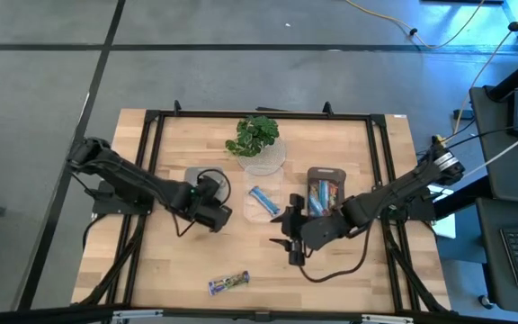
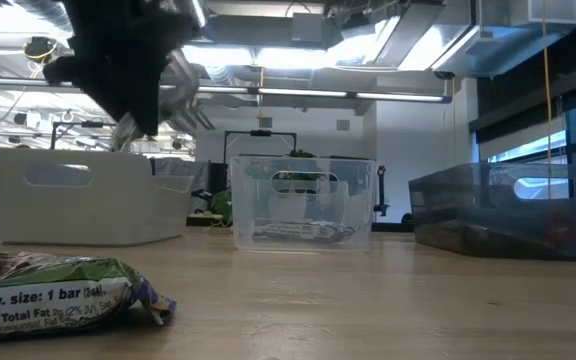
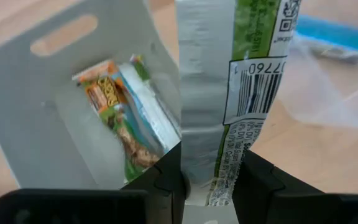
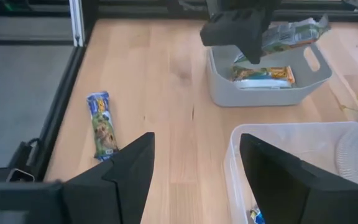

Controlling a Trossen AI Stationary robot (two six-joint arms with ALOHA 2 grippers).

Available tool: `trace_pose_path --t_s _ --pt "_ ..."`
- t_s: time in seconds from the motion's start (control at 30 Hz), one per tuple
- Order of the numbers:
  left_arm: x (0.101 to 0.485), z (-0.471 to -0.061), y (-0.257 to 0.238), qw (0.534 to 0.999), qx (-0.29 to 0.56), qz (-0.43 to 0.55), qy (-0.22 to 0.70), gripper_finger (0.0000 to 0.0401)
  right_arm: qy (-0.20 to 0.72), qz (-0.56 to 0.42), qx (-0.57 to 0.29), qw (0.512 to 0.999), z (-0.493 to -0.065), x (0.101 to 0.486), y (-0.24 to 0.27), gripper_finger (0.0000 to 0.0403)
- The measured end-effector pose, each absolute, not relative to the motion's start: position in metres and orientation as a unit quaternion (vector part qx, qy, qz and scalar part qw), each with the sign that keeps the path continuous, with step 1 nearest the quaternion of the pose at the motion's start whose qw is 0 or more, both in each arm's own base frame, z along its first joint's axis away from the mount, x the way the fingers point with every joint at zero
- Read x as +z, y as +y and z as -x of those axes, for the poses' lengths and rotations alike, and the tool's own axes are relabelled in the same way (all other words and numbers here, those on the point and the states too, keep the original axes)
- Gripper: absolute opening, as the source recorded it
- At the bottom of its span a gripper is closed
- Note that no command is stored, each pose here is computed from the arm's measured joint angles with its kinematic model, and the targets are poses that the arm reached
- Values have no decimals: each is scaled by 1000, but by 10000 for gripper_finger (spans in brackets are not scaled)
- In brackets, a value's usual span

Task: Pick and place Granola Bars by type
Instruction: Put the yellow granola bar into the gray bin

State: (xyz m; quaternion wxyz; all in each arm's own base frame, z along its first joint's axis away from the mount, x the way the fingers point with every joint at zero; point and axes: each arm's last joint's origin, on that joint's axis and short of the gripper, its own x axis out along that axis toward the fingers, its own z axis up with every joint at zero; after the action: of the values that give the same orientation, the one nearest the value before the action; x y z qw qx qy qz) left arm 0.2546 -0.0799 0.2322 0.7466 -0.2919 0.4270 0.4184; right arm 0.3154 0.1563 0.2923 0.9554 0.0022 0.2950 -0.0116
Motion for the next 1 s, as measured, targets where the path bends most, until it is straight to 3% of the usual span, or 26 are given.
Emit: trace_pose_path --t_s 0.33,0.77,1.0 --pt "202 -265 -72 672 449 300 506 93 298 -2 -11 955 -316 290 157 239" --pt "184 -272 -72 651 478 296 510 101 299 -2 -10 954 -316 290 157 239" --pt "186 -271 -72 652 478 296 508 135 300 -2 -9 954 -316 290 157 239"
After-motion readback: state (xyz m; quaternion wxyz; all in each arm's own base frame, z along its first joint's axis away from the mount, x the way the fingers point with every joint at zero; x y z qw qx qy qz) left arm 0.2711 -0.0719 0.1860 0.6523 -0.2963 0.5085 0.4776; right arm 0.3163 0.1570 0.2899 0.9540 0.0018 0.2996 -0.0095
